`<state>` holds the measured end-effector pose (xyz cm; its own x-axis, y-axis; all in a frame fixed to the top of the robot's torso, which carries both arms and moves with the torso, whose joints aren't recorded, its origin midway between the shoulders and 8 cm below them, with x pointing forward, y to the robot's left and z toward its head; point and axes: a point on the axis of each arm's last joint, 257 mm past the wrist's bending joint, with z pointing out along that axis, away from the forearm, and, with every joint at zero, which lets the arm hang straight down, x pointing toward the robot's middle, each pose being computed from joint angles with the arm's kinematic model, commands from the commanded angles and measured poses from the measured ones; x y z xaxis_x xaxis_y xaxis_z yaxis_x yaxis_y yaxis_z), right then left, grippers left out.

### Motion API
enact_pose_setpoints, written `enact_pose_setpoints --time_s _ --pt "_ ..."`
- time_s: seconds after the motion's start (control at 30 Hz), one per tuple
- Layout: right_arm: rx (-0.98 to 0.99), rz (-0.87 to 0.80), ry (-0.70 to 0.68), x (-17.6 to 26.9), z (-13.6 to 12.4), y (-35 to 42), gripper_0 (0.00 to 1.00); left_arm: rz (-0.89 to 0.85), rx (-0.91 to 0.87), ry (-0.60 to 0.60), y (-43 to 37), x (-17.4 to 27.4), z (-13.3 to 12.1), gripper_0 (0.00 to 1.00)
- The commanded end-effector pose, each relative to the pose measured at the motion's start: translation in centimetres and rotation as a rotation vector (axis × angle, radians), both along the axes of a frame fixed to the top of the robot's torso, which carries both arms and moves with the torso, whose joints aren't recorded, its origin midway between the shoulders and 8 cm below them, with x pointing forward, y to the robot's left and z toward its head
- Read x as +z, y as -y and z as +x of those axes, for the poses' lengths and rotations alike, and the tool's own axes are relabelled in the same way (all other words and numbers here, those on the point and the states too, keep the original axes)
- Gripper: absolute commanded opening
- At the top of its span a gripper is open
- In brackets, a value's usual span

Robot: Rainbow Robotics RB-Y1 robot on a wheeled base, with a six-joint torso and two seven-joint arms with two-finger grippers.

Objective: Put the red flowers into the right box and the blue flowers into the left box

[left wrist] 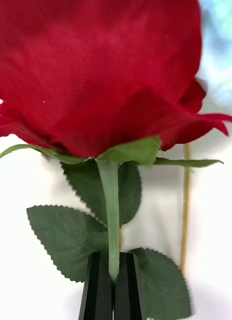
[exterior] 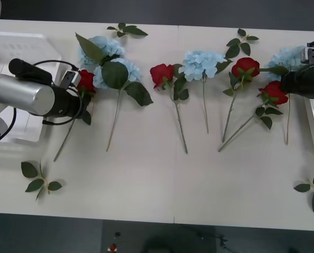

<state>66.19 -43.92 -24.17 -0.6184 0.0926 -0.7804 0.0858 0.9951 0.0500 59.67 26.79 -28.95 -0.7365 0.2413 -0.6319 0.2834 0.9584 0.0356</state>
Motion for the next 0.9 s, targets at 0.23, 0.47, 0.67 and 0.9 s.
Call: enact_pose_setpoints --time_s 0.23,0.47,0.67,0.9 --pt "-0.016 0.112 0.0 3.4 0.0 0.5 0.0 -0.01 -0.011 0.102 -1.4 5.9 0.5 0.0" --pt "0.02 0.136 -0.004 5.3 -0.3 0.1 0.0 -0.034 -0.055 0.135 -1.1 7.5 -1.7 0.0" --pt "0.029 0.158 0.006 6.1 -0.2 -0.1 0.01 -0.098 -0.149 0.194 2.3 10.1 -5.3 0.0" --pt "0.027 0.141 -0.001 5.7 -0.4 0.2 0.49 -0.25 -0.321 0.271 11.4 14.4 -9.5 0.0"
